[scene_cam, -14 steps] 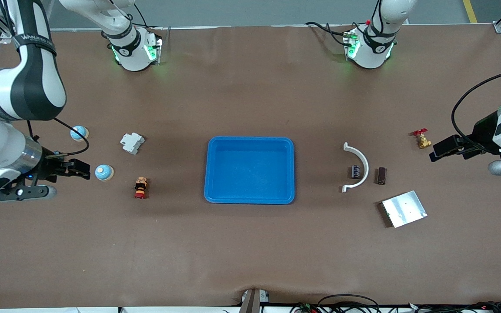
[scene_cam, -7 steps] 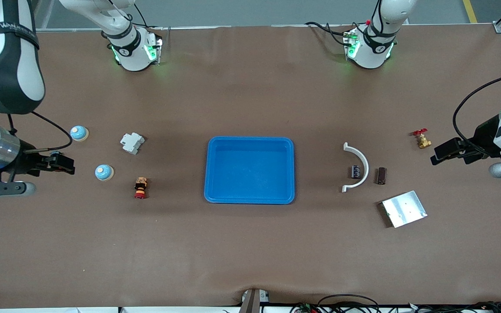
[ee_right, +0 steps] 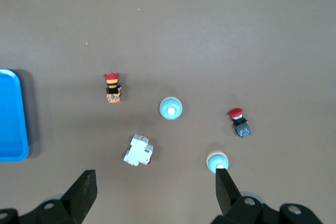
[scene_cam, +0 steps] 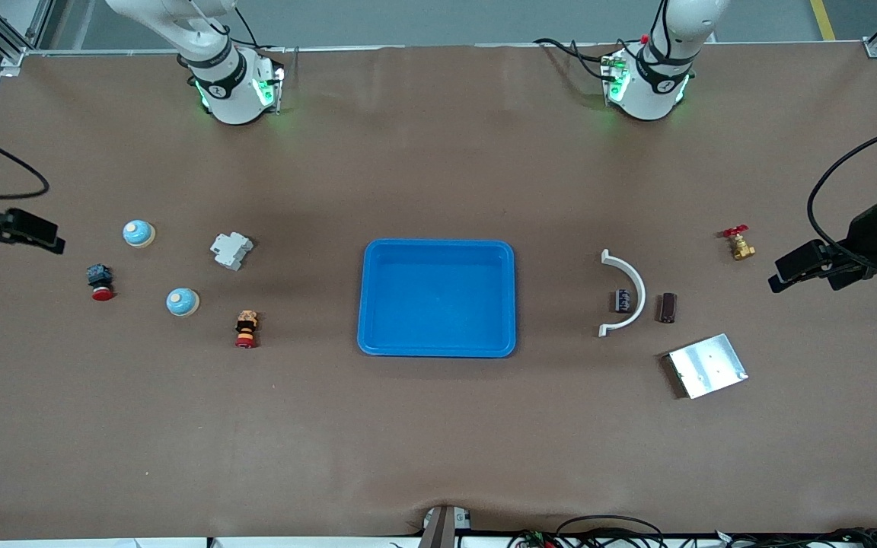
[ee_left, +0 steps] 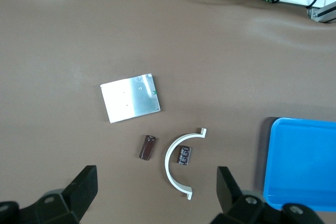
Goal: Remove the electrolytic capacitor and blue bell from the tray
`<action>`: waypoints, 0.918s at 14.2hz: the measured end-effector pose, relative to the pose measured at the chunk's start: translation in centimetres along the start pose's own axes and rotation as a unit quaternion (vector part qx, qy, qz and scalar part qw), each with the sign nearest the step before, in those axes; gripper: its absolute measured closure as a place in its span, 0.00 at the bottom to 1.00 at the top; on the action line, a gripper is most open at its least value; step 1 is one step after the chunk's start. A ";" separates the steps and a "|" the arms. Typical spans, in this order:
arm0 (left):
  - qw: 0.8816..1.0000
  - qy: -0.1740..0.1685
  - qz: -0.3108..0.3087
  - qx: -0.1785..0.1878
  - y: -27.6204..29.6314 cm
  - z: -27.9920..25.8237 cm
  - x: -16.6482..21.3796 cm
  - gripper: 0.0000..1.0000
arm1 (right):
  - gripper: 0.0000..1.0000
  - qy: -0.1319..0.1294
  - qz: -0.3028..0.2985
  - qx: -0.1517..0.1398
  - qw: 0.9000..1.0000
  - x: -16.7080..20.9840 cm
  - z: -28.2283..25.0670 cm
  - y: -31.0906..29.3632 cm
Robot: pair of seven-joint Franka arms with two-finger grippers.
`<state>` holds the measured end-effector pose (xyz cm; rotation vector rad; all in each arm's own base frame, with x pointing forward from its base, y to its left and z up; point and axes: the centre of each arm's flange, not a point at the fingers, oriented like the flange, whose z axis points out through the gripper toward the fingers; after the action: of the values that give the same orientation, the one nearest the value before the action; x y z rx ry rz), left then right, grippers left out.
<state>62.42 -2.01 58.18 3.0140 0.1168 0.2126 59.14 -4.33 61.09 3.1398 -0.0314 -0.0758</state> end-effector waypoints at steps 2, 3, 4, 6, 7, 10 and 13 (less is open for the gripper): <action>1.000 0.007 0.005 0.011 0.7 -0.7 -0.3 0.00 | 0.00 0.005 0.002 0.001 1.000 -0.8 -1.0 0.5; 1.000 0.011 0.009 0.017 1.2 -1.1 -0.4 0.00 | 0.00 0.005 0.001 0.001 1.000 -0.9 -1.1 0.8; 1.000 0.015 0.011 0.023 1.7 -1.5 -0.6 0.00 | 0.00 0.001 0.000 0.001 1.000 -1.0 -1.0 1.0; 0.999 0.017 0.013 0.034 2.2 -1.5 -0.7 0.00 | 0.00 -0.011 0.004 0.003 1.000 -1.2 -0.3 1.8; 0.999 0.014 0.011 0.042 2.2 -1.0 -0.6 0.00 | 0.00 -0.015 0.007 0.004 1.000 -1.2 0.1 2.3; 0.999 -0.004 0.002 0.044 2.7 1.0 0.0 0.00 | 0.00 -0.008 -0.001 0.006 1.000 -1.5 -0.7 1.6; 0.999 -0.004 -0.014 0.048 3.4 1.0 0.6 0.00 | 0.00 0.014 -0.008 0.006 1.000 -3.0 -3.2 0.8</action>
<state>63.41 -5.45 57.75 3.1057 0.1718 0.1993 56.33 -5.04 64.41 3.1537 -0.0080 -0.0310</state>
